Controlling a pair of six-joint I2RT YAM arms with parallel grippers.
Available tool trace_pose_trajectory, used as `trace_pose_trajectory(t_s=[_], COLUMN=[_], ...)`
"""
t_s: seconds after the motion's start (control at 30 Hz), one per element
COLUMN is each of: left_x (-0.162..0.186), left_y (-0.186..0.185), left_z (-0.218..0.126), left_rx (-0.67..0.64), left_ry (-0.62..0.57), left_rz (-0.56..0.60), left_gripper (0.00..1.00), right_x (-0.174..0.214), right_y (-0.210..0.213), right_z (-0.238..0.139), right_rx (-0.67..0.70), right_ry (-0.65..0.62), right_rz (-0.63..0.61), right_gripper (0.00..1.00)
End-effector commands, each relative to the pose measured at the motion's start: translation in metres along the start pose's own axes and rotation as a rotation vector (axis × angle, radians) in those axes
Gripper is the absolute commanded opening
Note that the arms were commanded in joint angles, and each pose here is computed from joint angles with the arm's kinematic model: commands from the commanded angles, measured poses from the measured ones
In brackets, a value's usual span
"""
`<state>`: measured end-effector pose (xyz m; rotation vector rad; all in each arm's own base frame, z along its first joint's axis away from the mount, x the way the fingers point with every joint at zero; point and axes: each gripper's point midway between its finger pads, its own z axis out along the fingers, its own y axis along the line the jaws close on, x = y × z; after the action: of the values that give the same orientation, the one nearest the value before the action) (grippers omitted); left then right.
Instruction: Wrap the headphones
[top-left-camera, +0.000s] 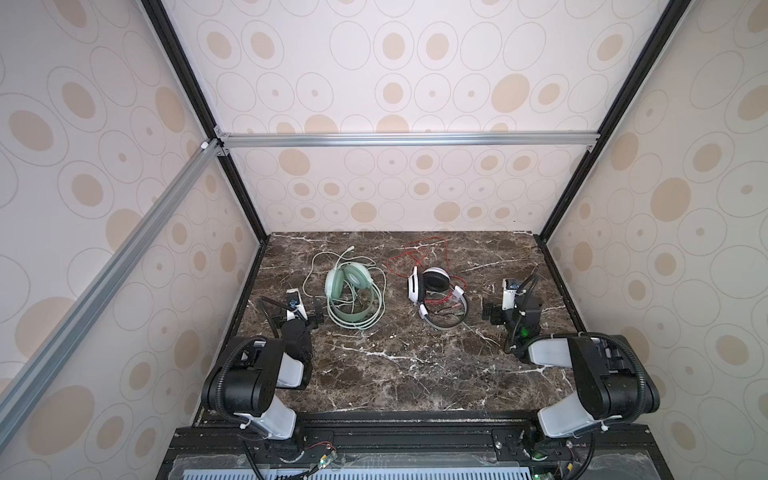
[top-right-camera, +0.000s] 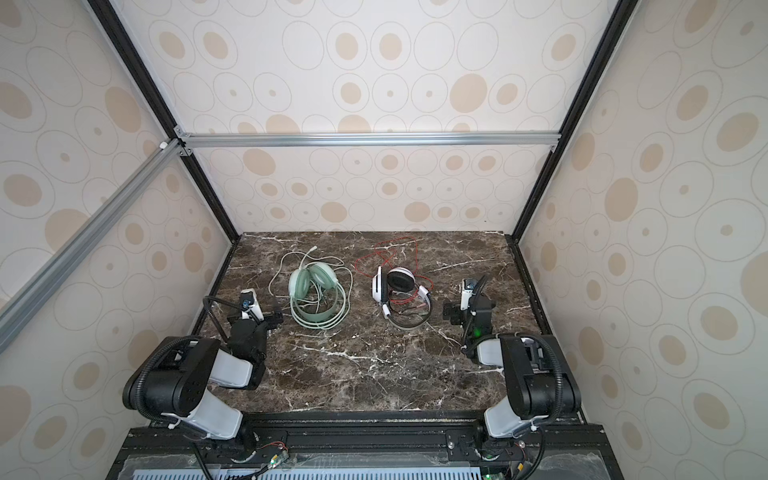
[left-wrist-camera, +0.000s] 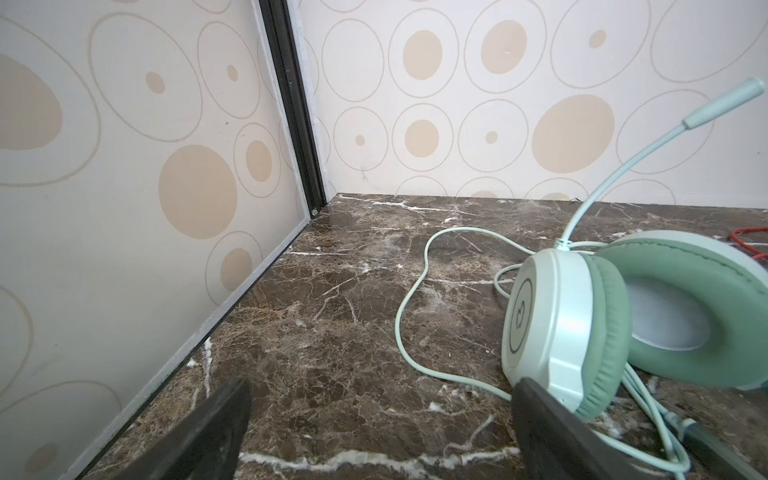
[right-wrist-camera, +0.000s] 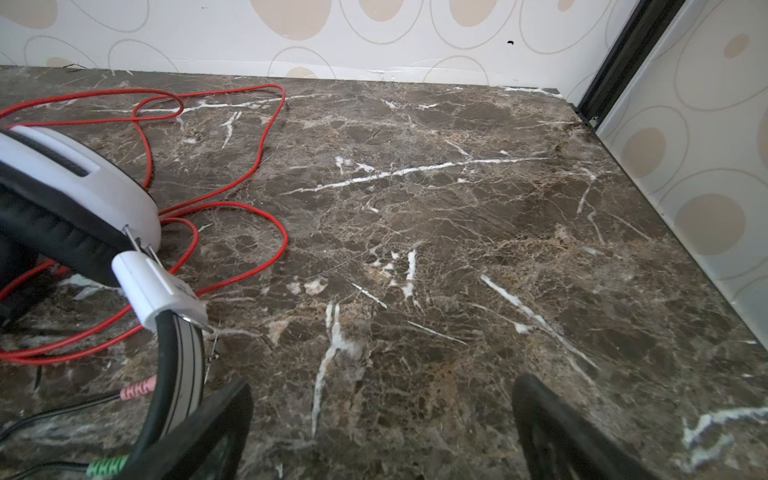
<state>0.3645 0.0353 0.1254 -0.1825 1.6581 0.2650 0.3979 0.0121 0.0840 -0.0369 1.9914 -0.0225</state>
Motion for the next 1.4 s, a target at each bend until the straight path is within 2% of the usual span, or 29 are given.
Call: trace_pose_trajectory(t_s=[0.0,0.97,1.03,1.07,1.1,1.17,1.2,1.23,1.27,1.3,1.37], left_x=[-0.008,-0.009,-0.015,-0.02,-0.029,-0.048,-0.059,-0.071,-0.085,-0.096,-0.111], left_y=[-0.002,0.0,0.005,0.002,0.006,0.005,-0.007,-0.014,-0.017,-0.028,-0.048], left_z=[0.004,0.002,-0.008,-0.015,-0.024,-0.038,-0.041,-0.045,-0.05,-0.054,-0.056], left_rx=[0.008,-0.003,-0.053,-0.037,-0.077,-0.141,-0.112,-0.103,-0.098,-0.04,0.052], left_ry=[-0.025,-0.032,-0.056,-0.084,-0.12,-0.162,-0.178,-0.199,-0.23,-0.254,-0.261], left_rz=[0.006,0.001,0.0,0.017,0.017,0.053,0.096,0.084,0.006,-0.047,-0.131], left_gripper=[0.98,0.98,0.98,0.98,0.98,0.98,0.98,0.98,0.98,0.98,0.98], right_x=[0.0,0.0,-0.013,-0.021,-0.028,-0.047,-0.055,-0.059,-0.058,-0.056,-0.056], right_y=[0.0,-0.001,-0.006,-0.009,-0.009,-0.012,-0.02,-0.029,-0.038,-0.041,-0.029], right_z=[0.0,0.0,-0.008,-0.019,-0.028,-0.044,-0.053,-0.061,-0.067,-0.072,-0.074], right_rx=[-0.008,-0.005,0.061,0.134,0.172,0.181,0.228,0.275,0.328,0.334,0.235], right_ry=[0.0,-0.001,-0.066,-0.077,-0.052,-0.002,0.006,0.005,0.004,0.011,0.048], right_rz=[-0.012,-0.011,-0.022,-0.043,-0.057,0.026,0.1,0.201,0.324,0.379,0.358], right_gripper=[1.0,1.0,1.0,1.0,1.0,1.0,1.0,1.0,1.0,1.0,1.0])
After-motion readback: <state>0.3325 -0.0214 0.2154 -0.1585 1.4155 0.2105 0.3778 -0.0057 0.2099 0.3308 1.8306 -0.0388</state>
